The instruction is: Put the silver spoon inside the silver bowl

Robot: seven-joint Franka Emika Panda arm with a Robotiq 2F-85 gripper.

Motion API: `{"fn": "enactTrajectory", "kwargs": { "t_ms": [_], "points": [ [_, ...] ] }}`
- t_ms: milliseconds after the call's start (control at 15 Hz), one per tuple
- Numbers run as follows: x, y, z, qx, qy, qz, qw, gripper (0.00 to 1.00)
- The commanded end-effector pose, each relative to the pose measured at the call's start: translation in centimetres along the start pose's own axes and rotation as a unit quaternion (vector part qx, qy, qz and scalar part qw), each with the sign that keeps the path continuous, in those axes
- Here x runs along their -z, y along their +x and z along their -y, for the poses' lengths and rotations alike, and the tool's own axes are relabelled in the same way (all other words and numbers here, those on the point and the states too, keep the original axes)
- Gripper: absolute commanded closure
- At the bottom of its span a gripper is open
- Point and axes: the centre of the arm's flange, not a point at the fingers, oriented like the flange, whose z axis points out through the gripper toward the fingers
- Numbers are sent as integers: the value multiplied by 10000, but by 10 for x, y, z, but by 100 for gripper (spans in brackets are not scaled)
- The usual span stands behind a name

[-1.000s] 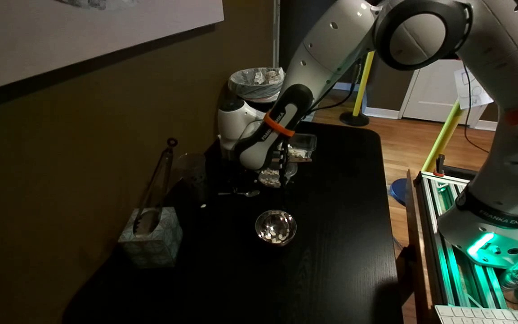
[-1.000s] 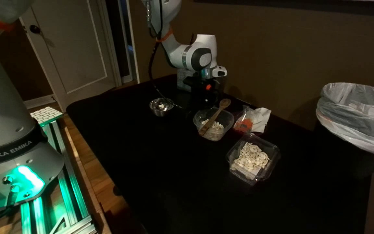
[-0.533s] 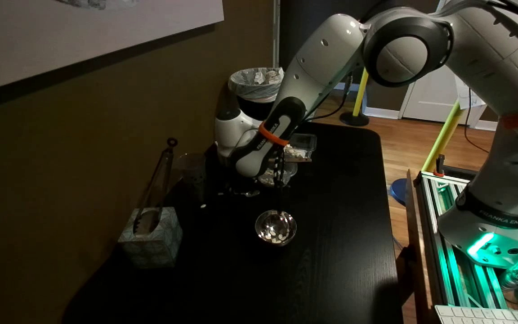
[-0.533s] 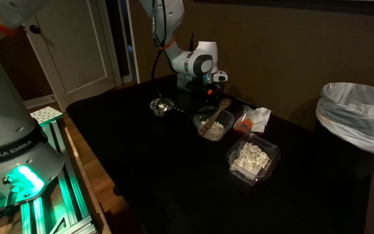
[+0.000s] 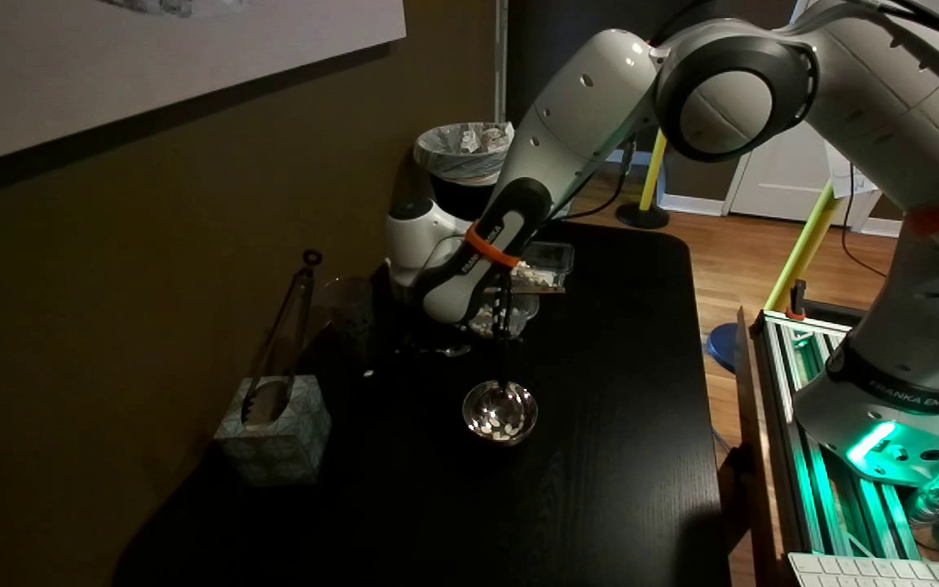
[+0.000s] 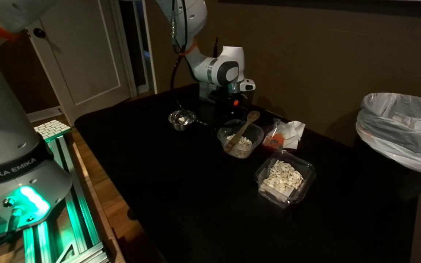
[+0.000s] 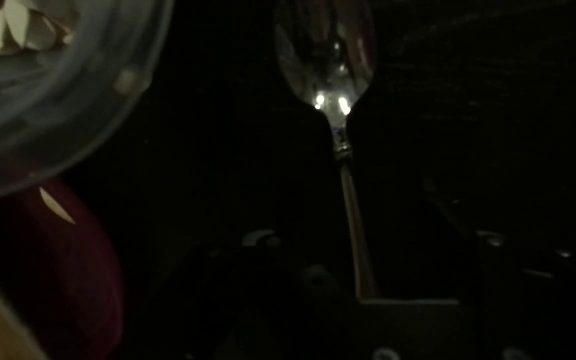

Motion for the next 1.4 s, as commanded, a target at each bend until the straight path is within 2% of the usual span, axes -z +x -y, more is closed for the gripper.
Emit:
{"fn": "enactTrajectory", "kwargs": {
  "t_ms": [0, 133, 200, 333, 400, 600, 733, 800, 933, 1000, 1067, 1200, 1333],
  "points": [
    [-9, 1, -3, 15, 103, 37, 9999, 35],
    [-11, -1, -6, -24, 100, 69, 9999, 42],
    [-9, -3, -8, -40, 117, 113, 9999, 53],
    [-7, -9, -10, 232, 380, 199, 9988, 57],
    [-6, -11, -11, 295, 438, 192, 9984, 62],
    [-6, -15, -19, 320, 540, 183, 9979, 53],
    [-7, -18, -26, 243, 547, 173, 9981, 53],
    [-7, -19, -29, 190, 531, 180, 9982, 49],
    [-7, -22, -35, 142, 545, 198, 9982, 50],
    [-7, -23, -37, 127, 566, 205, 9981, 56],
    [-7, -23, -36, 167, 591, 224, 9979, 77],
    [-6, -24, -36, 211, 621, 233, 9976, 81],
    [-2, -27, -37, 271, 636, 204, 9974, 95]
  ]
}}
